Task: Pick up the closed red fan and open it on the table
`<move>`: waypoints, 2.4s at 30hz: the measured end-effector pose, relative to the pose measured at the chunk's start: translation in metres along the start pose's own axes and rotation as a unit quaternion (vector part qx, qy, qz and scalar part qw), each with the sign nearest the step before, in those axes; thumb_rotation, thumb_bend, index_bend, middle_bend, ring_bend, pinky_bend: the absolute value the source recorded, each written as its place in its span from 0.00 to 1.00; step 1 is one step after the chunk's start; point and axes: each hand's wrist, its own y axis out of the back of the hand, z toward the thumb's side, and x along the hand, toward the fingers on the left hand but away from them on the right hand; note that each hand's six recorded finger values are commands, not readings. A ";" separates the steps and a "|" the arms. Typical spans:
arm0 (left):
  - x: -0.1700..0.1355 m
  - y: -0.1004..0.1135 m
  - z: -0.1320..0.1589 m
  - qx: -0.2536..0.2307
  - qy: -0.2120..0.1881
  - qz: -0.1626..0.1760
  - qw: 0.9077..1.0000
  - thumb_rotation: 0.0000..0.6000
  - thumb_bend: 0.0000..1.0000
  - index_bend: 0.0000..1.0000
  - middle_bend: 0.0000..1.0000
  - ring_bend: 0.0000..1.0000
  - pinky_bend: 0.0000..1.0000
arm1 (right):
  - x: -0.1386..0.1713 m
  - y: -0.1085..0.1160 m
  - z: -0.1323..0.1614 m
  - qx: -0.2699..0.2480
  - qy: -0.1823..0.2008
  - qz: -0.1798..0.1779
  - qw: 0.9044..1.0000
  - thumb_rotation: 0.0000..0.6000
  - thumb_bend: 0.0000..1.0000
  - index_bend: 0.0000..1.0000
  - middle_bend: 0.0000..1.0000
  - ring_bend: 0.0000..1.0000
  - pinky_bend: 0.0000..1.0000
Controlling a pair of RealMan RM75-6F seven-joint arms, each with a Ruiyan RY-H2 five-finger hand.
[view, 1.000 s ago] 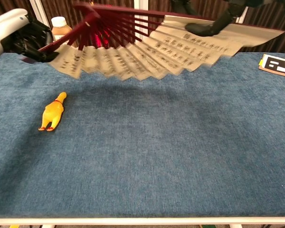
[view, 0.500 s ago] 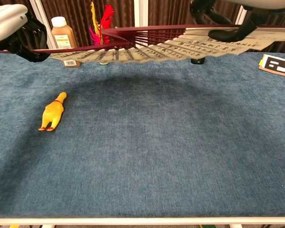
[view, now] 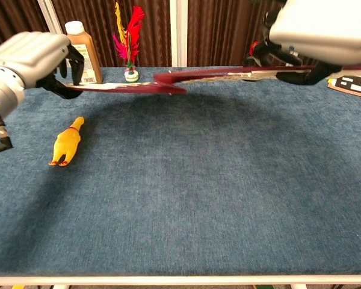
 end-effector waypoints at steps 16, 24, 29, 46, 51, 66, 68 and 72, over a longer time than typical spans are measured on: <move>0.004 -0.017 0.016 0.022 -0.012 -0.011 1.000 1.00 0.00 0.08 0.07 0.02 0.19 | 0.016 -0.047 0.014 -0.031 -0.074 0.040 0.996 1.00 0.01 0.00 0.14 0.00 0.00; 0.002 -0.013 0.021 0.011 -0.019 -0.007 1.000 1.00 0.00 0.04 0.00 0.00 0.13 | 0.025 -0.059 0.011 -0.066 -0.104 0.086 0.989 1.00 0.00 0.00 0.00 0.00 0.00; 0.000 -0.009 0.021 0.004 -0.019 -0.003 1.000 1.00 0.00 0.01 0.00 0.00 0.12 | 0.031 -0.064 0.010 -0.096 -0.114 0.116 0.982 1.00 0.00 0.00 0.00 0.00 0.00; -0.008 0.029 -0.036 -0.065 0.009 -0.025 0.998 1.00 0.00 0.05 0.02 0.00 0.10 | 0.060 -0.064 -0.031 -0.201 -0.174 0.139 0.954 1.00 0.06 0.00 0.19 0.03 0.02; -0.021 0.039 -0.085 -0.122 0.036 -0.022 0.992 1.00 0.00 0.10 0.07 0.00 0.10 | 0.092 -0.069 -0.056 -0.279 -0.223 0.125 0.926 1.00 0.09 0.00 0.17 0.02 0.01; -0.166 0.051 -0.203 -0.091 0.111 0.002 0.990 1.00 0.00 0.13 0.09 0.00 0.10 | 0.238 -0.079 -0.072 -0.357 -0.347 0.089 0.863 1.00 0.06 0.00 0.15 0.00 0.00; -0.181 0.053 -0.206 -0.089 0.119 0.001 0.989 1.00 0.00 0.13 0.09 0.00 0.10 | 0.249 -0.078 -0.067 -0.362 -0.353 0.089 0.859 1.00 0.06 0.00 0.16 0.00 0.00; -0.209 0.056 -0.205 -0.093 0.132 -0.004 0.987 1.00 0.00 0.13 0.09 0.00 0.10 | 0.267 -0.075 -0.062 -0.363 -0.363 0.085 0.854 1.00 0.06 0.00 0.17 0.00 0.00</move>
